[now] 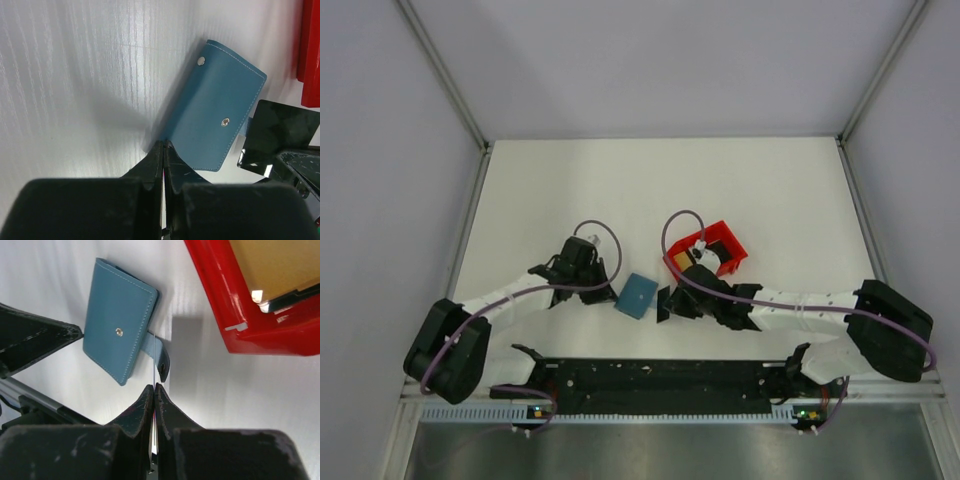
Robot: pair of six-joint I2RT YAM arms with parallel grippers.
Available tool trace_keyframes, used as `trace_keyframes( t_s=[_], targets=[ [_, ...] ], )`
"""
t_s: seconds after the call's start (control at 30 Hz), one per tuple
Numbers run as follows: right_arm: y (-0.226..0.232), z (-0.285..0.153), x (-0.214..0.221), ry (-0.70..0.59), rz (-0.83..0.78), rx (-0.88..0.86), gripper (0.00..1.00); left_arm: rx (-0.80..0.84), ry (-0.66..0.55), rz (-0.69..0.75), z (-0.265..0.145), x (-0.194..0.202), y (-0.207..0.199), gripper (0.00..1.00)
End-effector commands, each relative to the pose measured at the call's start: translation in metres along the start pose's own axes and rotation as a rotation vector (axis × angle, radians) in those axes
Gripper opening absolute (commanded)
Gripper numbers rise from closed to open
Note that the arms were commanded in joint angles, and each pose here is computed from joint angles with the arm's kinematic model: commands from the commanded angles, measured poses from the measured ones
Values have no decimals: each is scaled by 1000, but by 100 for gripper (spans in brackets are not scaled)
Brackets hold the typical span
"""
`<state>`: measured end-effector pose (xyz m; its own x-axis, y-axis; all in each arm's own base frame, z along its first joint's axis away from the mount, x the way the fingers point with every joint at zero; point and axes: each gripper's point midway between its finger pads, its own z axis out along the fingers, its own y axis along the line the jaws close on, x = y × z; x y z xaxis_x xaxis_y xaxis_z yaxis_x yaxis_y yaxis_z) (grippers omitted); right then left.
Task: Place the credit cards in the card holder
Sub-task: Open the card holder at the center of the board.
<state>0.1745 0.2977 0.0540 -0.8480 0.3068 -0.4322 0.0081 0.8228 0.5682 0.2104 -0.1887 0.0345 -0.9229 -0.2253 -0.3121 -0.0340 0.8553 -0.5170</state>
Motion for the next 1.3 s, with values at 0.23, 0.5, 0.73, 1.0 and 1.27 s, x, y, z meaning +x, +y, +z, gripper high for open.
trace_keyframes(
  t_s=[0.23,0.5,0.73,1.0,1.27],
  targets=[
    [19,2,-15,-9,53,-107,0,7,-1,22,12,-4,0,0],
    [8,7,-17,1,85,-86,0,37,38,15,17,4,-4,0],
    [4,-2,-26,-52,89,-90,0,22,34,-13,16,6,-1,0],
    [12,2,-23,-31,79,-126,0,42,42,-22,15,10,-9,0],
    [22,8,-25,-20,57,-151,0,76,44,-57,14,18,-19,0]
  ],
)
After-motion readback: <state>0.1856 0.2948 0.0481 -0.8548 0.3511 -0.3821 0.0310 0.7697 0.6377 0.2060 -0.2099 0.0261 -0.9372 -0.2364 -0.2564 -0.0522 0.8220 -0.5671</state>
